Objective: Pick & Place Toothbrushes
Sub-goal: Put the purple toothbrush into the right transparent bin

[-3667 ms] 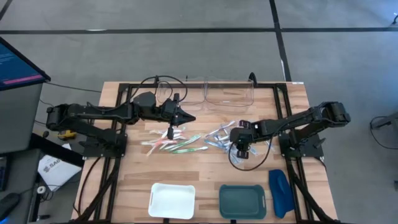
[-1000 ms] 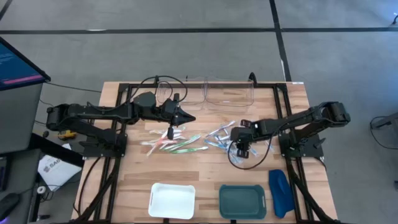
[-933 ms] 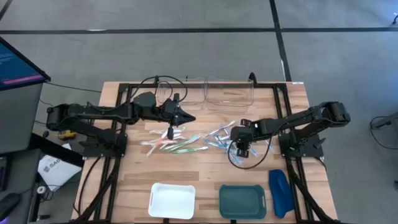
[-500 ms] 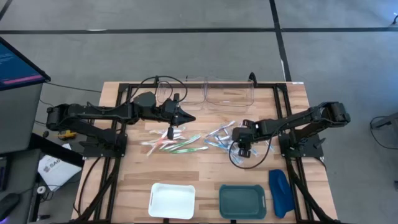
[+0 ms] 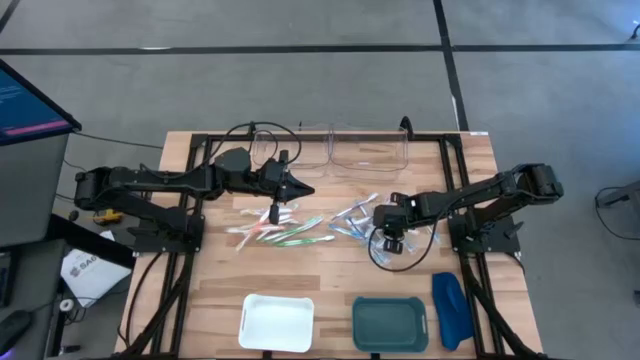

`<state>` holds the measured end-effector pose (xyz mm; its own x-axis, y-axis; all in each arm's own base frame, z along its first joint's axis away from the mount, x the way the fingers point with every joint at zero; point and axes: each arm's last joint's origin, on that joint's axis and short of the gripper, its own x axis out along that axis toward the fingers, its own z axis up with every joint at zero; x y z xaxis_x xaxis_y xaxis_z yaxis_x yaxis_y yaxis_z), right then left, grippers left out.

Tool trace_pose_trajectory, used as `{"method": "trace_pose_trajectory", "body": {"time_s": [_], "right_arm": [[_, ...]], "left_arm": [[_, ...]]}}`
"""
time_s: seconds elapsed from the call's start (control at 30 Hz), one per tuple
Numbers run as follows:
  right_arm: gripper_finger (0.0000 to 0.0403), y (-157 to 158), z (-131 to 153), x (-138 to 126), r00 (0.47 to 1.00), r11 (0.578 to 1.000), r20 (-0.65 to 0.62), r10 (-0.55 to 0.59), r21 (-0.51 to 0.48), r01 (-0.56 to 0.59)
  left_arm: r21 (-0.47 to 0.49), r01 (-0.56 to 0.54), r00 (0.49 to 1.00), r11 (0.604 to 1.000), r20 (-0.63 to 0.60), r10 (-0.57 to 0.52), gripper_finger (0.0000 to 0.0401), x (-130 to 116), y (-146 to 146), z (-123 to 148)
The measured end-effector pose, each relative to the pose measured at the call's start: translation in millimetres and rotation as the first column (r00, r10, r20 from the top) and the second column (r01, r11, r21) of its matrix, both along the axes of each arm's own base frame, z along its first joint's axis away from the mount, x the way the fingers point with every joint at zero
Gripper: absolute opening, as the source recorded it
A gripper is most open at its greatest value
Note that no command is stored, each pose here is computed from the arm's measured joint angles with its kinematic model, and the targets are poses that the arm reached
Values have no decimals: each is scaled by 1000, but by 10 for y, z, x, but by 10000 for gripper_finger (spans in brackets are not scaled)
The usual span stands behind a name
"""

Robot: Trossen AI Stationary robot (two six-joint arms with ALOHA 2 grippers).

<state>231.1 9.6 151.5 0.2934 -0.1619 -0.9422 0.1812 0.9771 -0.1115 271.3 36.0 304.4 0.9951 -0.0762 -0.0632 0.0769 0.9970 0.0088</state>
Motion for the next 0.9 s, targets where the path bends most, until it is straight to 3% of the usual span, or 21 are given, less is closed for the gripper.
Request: {"method": "trace_pose_trajectory", "body": {"time_s": [0.13,0.4,0.63,0.9], "right_arm": [[13,0,5,-6,1000,1000,-11,0,-1,0],[38,6,178,67,1000,1000,-21,-7,0,7],[10,7,402,133,999,1000,-48,11,-18,-12],[24,-112,847,260,999,967,-41,14,-254,-23]], "left_arm": [[0,0,1000,1000,0,0,8,0,1,0],[-3,0,1000,1000,-1,0,8,0,0,0],[-7,7,1000,1000,-9,-7,8,2,-20,-8],[-14,14,1000,1000,-9,-14,8,4,-40,-8]]}}
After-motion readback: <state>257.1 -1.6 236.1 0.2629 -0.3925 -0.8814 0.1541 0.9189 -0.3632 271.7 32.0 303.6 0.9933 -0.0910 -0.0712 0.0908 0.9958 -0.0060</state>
